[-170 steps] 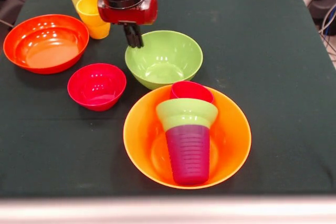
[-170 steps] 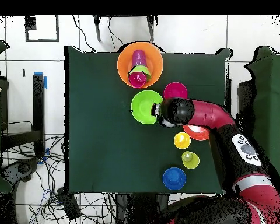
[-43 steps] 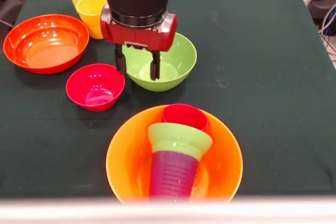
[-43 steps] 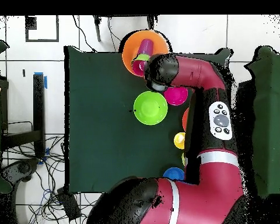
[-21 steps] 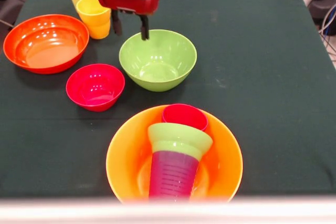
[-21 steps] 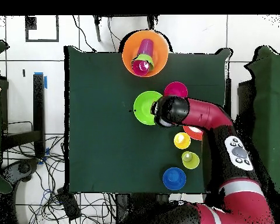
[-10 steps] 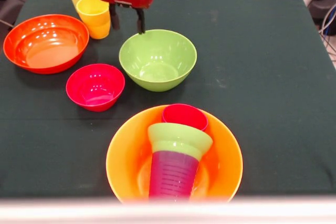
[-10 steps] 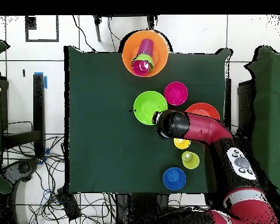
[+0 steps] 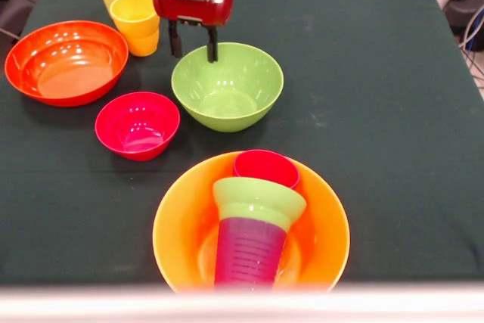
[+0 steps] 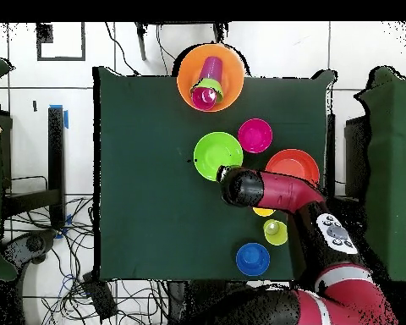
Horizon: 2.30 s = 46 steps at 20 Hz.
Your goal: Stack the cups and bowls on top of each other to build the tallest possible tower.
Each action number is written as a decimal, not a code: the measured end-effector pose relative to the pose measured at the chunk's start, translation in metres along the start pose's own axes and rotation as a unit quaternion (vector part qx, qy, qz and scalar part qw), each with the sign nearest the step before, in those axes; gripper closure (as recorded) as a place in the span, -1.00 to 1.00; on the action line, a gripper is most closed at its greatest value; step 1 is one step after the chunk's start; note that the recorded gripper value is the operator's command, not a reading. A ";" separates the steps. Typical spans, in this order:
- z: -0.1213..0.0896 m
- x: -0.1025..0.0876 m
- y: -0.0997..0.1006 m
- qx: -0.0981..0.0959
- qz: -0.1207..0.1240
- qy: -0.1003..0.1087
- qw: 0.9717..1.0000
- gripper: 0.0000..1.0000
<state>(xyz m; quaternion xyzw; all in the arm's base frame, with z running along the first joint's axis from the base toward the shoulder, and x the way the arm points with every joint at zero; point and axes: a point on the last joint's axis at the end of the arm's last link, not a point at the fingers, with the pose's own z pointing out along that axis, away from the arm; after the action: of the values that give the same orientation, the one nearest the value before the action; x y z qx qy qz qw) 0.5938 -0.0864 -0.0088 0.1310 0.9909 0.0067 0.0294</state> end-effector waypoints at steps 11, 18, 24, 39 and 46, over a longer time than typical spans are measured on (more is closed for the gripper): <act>0.004 0.013 0.007 0.022 -0.017 0.010 1.000 -1.00; -0.001 0.011 -0.001 0.032 -0.015 0.005 0.999 1.00; -0.001 0.012 -0.004 0.034 -0.013 0.006 0.999 1.00; -0.079 -0.026 0.007 0.022 0.008 0.015 1.000 1.00; -0.140 -0.061 0.031 -0.008 0.025 -0.006 1.000 1.00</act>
<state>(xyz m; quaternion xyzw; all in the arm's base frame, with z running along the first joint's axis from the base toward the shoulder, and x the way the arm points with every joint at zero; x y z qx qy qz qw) 0.6522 -0.0730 0.1346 0.1556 0.9870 0.0146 0.0365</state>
